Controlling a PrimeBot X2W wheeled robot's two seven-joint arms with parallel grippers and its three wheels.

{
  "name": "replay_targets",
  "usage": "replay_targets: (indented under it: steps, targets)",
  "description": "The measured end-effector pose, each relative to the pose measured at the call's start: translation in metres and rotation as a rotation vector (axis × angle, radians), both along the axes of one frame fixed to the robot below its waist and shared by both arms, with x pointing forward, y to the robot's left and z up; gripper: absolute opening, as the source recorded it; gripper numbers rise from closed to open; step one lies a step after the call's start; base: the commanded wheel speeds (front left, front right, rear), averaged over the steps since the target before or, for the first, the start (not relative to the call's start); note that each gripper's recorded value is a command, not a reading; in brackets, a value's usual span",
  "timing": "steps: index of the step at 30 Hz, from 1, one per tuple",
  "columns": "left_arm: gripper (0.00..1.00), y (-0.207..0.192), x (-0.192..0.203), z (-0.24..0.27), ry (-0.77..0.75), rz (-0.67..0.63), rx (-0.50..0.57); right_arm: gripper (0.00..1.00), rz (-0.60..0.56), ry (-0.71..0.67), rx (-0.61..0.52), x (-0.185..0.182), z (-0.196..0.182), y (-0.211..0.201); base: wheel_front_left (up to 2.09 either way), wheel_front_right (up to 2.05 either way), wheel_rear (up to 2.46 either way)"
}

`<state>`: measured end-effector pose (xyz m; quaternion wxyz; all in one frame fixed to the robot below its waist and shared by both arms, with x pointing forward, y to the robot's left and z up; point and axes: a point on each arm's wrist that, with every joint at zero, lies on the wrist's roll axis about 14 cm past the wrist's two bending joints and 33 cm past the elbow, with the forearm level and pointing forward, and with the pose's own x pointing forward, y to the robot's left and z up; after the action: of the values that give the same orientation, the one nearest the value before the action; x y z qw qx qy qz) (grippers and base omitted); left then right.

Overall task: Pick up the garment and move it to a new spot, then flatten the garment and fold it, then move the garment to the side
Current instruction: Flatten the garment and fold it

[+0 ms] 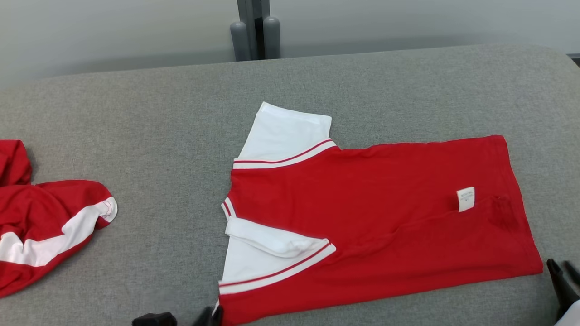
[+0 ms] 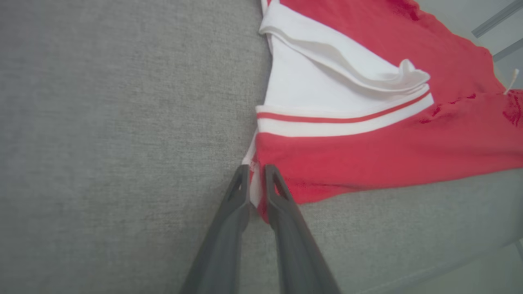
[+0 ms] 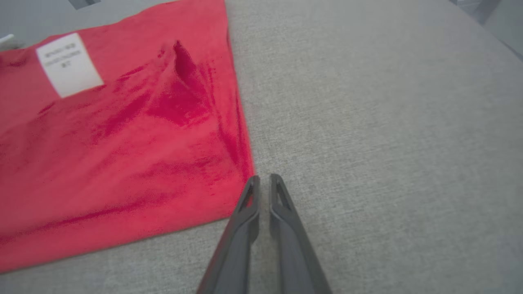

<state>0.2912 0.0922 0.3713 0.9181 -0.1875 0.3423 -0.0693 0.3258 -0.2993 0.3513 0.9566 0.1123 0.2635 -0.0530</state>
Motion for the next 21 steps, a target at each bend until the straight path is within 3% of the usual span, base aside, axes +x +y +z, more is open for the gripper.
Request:
replay_targets:
  steps: [7, 12, 21]
  targets:
    - [1.00, 0.023, 0.023, 0.028, -0.180, 0.112, 0.018, 1.00, -0.025, -0.177, -0.063, 0.029, 0.048, -0.017, 0.00, 0.00, 0.00]
    - [1.00, 0.034, 0.043, 0.057, -0.351, 0.166, 0.019, 1.00, 0.022, -0.335, -0.061, 0.043, 0.085, 0.012, 0.00, 0.00, 0.00]
    - [1.00, 0.018, 0.074, 0.105, -0.586, 0.147, -0.034, 1.00, 0.088, -0.474, -0.042, 0.042, 0.118, 0.057, 0.00, 0.00, 0.00]
